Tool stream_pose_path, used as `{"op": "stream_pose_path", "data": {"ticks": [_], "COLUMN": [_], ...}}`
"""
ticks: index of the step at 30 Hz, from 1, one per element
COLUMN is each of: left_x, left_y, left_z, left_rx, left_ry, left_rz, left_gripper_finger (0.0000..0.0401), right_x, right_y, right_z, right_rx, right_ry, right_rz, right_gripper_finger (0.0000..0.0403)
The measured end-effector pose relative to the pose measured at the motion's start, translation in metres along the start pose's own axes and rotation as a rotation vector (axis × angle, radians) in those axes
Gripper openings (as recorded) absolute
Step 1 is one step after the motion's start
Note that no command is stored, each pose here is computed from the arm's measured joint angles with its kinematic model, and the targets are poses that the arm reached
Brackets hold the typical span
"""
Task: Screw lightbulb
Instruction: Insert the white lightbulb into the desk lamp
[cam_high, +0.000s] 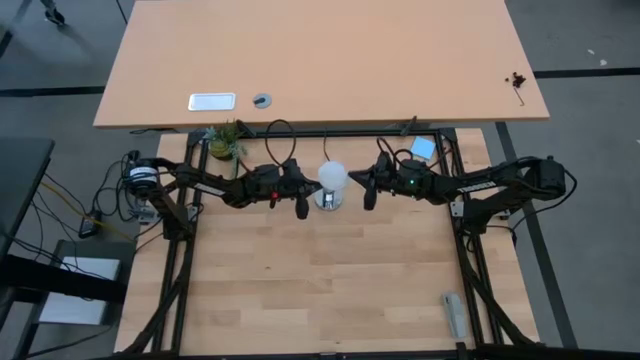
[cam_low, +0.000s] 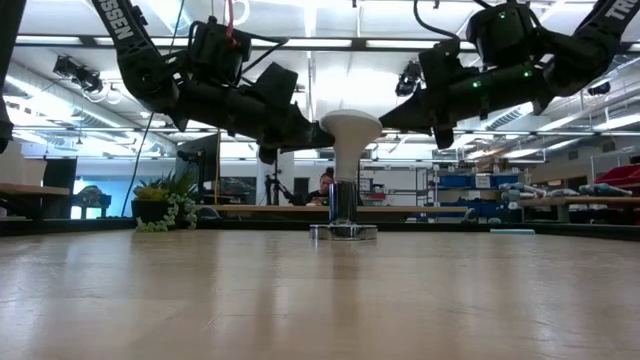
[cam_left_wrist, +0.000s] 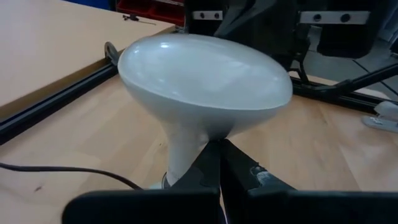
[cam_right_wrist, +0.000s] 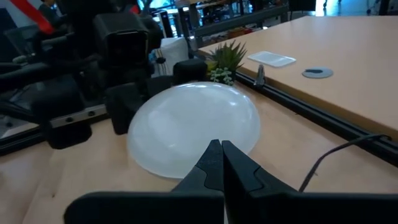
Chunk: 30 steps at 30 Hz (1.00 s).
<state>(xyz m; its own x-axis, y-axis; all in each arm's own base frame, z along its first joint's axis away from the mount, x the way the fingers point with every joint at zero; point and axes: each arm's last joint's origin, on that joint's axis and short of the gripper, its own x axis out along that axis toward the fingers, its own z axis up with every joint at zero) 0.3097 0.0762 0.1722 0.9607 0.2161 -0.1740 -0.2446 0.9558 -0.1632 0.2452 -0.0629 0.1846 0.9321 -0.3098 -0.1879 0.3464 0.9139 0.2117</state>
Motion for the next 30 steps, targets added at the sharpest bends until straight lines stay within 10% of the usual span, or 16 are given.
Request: {"op": "stream_pose_path", "data": {"ticks": [30], "left_x": [-0.007], "left_y": [-0.009], "left_z": [-0.003], "left_rx": [0.004], "left_ry": [0.031], "left_rz": [-0.130], "left_gripper_finger": [0.0000], "right_x": [0.002], "right_y": [0.002], "right_z": [0.030], "right_rx": [-0.031], "right_ry": [-0.131], "right_rz": [0.019], "right_gripper_finger": [0.0003]}}
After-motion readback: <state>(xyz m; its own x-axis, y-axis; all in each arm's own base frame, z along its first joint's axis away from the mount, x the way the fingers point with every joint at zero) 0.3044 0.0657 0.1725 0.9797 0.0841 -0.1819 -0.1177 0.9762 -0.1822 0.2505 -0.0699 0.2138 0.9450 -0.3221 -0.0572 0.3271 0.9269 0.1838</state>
